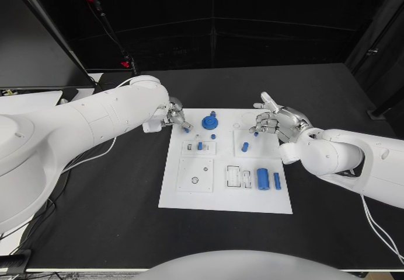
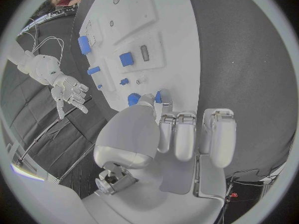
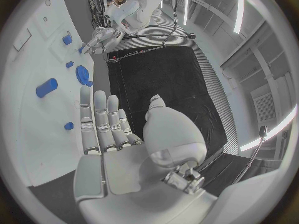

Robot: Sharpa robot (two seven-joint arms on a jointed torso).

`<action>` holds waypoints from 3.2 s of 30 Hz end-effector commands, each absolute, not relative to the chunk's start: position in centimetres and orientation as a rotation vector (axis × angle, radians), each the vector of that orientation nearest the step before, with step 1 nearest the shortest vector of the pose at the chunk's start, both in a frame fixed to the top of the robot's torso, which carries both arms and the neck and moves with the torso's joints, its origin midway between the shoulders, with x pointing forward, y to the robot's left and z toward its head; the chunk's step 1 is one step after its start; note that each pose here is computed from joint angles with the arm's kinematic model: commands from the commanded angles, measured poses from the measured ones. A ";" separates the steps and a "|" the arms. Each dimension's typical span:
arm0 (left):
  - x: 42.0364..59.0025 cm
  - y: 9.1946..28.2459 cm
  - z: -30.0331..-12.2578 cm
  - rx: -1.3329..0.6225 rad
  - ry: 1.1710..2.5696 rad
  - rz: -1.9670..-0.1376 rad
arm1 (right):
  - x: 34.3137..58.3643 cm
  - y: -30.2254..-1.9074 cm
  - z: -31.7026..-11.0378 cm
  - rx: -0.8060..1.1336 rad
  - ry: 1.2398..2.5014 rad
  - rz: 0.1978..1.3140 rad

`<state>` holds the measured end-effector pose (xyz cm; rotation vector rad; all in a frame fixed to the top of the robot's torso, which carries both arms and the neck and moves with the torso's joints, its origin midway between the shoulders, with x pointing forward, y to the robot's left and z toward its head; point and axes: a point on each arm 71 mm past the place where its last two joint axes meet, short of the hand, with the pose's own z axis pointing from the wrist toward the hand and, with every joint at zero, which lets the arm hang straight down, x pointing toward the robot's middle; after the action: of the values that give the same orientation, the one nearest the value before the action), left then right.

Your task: Assemble the parts on the task board

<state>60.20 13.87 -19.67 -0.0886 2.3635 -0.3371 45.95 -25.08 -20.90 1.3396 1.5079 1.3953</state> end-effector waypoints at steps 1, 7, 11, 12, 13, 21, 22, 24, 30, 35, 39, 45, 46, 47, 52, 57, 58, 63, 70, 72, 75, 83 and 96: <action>60.2 13.7 -19.6 -0.077 2.372 -0.355 | 46.0 -25.0 -20.8 1.334 1.505 1.404; 60.2 13.7 -19.6 -0.077 2.367 -0.362 | 46.0 -25.0 -20.8 1.335 1.507 1.401; 60.1 13.7 -19.6 -0.078 2.364 -0.364 | 46.0 -25.0 -20.8 1.337 1.509 1.400; 60.1 13.7 -19.6 -0.078 2.364 -0.364 | 46.0 -25.0 -20.8 1.337 1.510 1.400; 60.1 13.7 -19.6 -0.078 2.363 -0.365 | 46.0 -25.0 -20.8 1.337 1.510 1.399; 60.1 13.8 -19.6 -0.079 2.355 -0.373 | 46.0 -25.1 -20.9 1.339 1.510 1.396; 60.1 13.8 -19.6 -0.079 2.352 -0.375 | 46.0 -25.1 -20.9 1.339 1.510 1.396; 60.1 13.8 -19.5 -0.081 2.344 -0.382 | 46.0 -25.1 -20.9 1.340 1.511 1.395; 60.1 13.9 -19.4 -0.083 2.323 -0.414 | 46.0 -25.2 -20.9 1.341 1.509 1.392; 60.1 14.0 -19.4 -0.101 2.317 -0.443 | 46.1 -25.3 -20.9 1.341 1.508 1.390; 60.1 14.1 -19.4 -0.107 2.313 -0.457 | 46.1 -25.3 -20.9 1.342 1.508 1.388; 59.9 14.4 -19.4 -0.112 2.301 -0.470 | 46.0 -25.5 -20.9 1.343 1.506 1.385; 59.9 14.5 -19.3 -0.113 2.298 -0.473 | 46.0 -25.5 -20.9 1.343 1.505 1.384; 59.8 14.6 -19.3 -0.113 2.294 -0.476 | 46.0 -25.5 -20.9 1.343 1.505 1.384; 59.4 15.3 -19.1 -0.132 2.283 -0.496 | 46.0 -25.6 -20.8 1.342 1.502 1.384; 58.6 16.0 -19.0 -0.142 2.296 -0.513 | 46.0 -25.7 -20.8 1.340 1.495 1.382; 58.4 16.1 -19.1 -0.143 2.298 -0.517 | 46.0 -25.8 -20.8 1.340 1.494 1.383; 57.6 16.5 -19.1 -0.143 2.299 -0.532 | 46.0 -25.8 -20.8 1.338 1.492 1.385; 56.4 16.4 -19.3 -0.133 2.303 -0.554 | 46.0 -25.8 -20.8 1.338 1.490 1.384; 56.1 16.3 -19.3 -0.127 2.312 -0.554 | 46.1 -25.8 -20.8 1.337 1.490 1.385; 55.7 16.2 -19.5 -0.125 2.325 -0.544 | 46.0 -25.8 -20.8 1.337 1.491 1.386; 55.0 15.9 -19.6 -0.112 2.349 -0.530 | 46.0 -25.8 -20.8 1.337 1.490 1.387; 54.8 15.8 -20.0 -0.091 2.389 -0.509 | 46.0 -25.8 -20.8 1.337 1.490 1.387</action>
<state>54.86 15.83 -19.91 -0.0994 2.3648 -0.5211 46.01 -25.94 -20.96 1.3474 1.4993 1.3729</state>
